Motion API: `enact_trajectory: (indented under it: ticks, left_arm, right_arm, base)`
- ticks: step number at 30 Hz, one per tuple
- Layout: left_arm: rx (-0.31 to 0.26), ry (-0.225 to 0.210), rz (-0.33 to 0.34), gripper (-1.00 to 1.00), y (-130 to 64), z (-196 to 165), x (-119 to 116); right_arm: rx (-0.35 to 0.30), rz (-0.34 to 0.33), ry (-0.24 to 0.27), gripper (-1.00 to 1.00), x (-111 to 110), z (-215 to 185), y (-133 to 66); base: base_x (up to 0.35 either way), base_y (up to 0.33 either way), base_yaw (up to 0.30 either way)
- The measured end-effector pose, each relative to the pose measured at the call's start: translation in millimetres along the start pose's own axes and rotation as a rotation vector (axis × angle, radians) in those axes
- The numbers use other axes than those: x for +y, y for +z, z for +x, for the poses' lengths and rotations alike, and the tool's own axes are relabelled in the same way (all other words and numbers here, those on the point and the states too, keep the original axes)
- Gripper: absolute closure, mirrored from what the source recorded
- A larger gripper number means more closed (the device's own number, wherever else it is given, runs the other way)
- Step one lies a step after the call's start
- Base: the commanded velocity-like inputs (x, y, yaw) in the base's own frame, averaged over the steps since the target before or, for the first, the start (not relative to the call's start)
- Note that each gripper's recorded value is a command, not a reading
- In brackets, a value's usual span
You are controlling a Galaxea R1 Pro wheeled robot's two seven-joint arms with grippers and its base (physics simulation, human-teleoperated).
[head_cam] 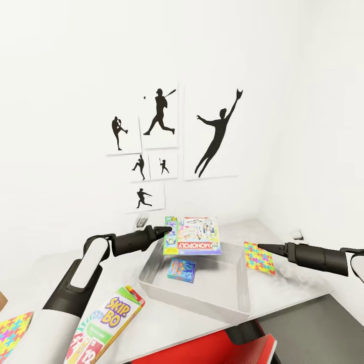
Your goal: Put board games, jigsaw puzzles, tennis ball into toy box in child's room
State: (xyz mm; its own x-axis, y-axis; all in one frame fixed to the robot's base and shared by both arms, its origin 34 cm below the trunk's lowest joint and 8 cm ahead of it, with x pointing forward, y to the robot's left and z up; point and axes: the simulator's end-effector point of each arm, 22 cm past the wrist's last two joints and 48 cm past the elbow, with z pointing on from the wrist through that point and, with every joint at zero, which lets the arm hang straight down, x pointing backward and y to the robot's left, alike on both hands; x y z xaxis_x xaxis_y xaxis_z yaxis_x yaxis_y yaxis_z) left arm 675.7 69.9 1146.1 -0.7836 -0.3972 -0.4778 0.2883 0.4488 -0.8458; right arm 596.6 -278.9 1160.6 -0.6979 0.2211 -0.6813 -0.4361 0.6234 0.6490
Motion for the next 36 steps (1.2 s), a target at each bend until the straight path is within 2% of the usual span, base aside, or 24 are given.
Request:
enact_trajectory:
  ticks: [5,15,17,23,36]
  left_arm:
    - [0.012,-0.008,-0.018,1.0,1.0,2.0,7.5]
    - [0.078,-0.069,-0.099,1.0,19.7,5.1,41.0]
    - [0.104,-0.059,-0.133,1.0,26.4,5.8,48.1]
    - [0.141,-0.039,-0.166,1.0,36.9,0.4,49.6]
    - [0.156,-0.029,-0.196,1.0,40.3,-1.6,54.8]
  right_arm:
    - [-0.001,0.001,0.0,-1.0,-0.2,-0.3,-0.3]
    - [-0.002,0.007,-0.005,-1.0,-1.3,-2.4,-2.5]
    - [-0.004,0.01,-0.005,-1.0,-2.1,-3.3,-3.4]
    - [-0.028,0.015,-0.006,-1.0,-3.5,-10.7,-8.7]
    - [-0.05,0.02,-0.005,-1.0,-5.2,-17.3,-13.9]
  base:
    - [0.0,0.001,-0.007]
    - [0.0,0.0,-0.002]
    - [0.0,0.0,0.0]
    - [0.0,0.0,-0.009]
    - [0.0,0.0,-0.18]
